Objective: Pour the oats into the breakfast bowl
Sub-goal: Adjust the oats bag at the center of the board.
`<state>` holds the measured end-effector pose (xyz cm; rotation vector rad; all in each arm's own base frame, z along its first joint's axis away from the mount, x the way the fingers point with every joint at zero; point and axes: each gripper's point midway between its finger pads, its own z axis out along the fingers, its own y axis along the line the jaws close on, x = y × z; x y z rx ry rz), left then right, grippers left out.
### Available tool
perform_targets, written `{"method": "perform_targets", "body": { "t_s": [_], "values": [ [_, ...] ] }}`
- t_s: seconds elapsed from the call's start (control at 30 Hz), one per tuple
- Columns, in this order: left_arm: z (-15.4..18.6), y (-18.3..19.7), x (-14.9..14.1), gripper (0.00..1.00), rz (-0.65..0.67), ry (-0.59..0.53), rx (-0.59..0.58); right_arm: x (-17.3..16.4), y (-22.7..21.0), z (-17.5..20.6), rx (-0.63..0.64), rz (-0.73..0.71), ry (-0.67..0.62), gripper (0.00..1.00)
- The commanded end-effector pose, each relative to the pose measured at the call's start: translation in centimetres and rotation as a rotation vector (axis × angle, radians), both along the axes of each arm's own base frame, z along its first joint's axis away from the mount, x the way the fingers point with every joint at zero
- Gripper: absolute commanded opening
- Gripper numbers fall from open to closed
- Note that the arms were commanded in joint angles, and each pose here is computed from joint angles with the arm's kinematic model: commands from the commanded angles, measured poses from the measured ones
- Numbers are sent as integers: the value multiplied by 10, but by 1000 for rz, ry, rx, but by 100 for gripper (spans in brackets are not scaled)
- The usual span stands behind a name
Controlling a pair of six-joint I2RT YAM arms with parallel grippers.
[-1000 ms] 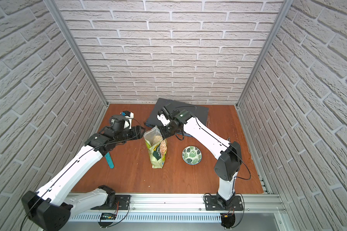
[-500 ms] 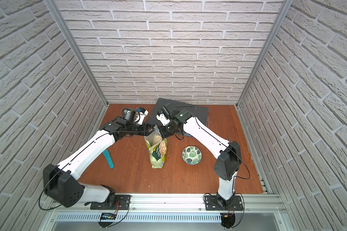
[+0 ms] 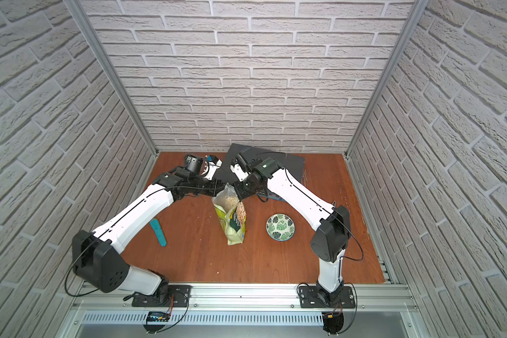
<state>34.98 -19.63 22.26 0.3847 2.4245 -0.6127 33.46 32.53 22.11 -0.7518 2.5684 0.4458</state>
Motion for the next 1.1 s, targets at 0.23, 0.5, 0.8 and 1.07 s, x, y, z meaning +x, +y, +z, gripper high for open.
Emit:
{"method": "perform_targets", "body": {
  "t_s": [0.23, 0.5, 0.8, 1.07],
  "values": [
    [10, 34, -27, 0, 217, -18, 48, 29, 2, 30, 61, -15, -73, 5],
    [5, 41, -33, 0, 337, -5, 47, -10, -2, 29, 127, -46, 39, 42],
    [6, 43, -34, 0, 344, -10, 47, -25, 10, 16, 160, -62, 87, 50],
    [5, 43, -35, 0, 344, -5, 52, -27, 14, 38, 177, -69, 13, 54]
  ]
}}
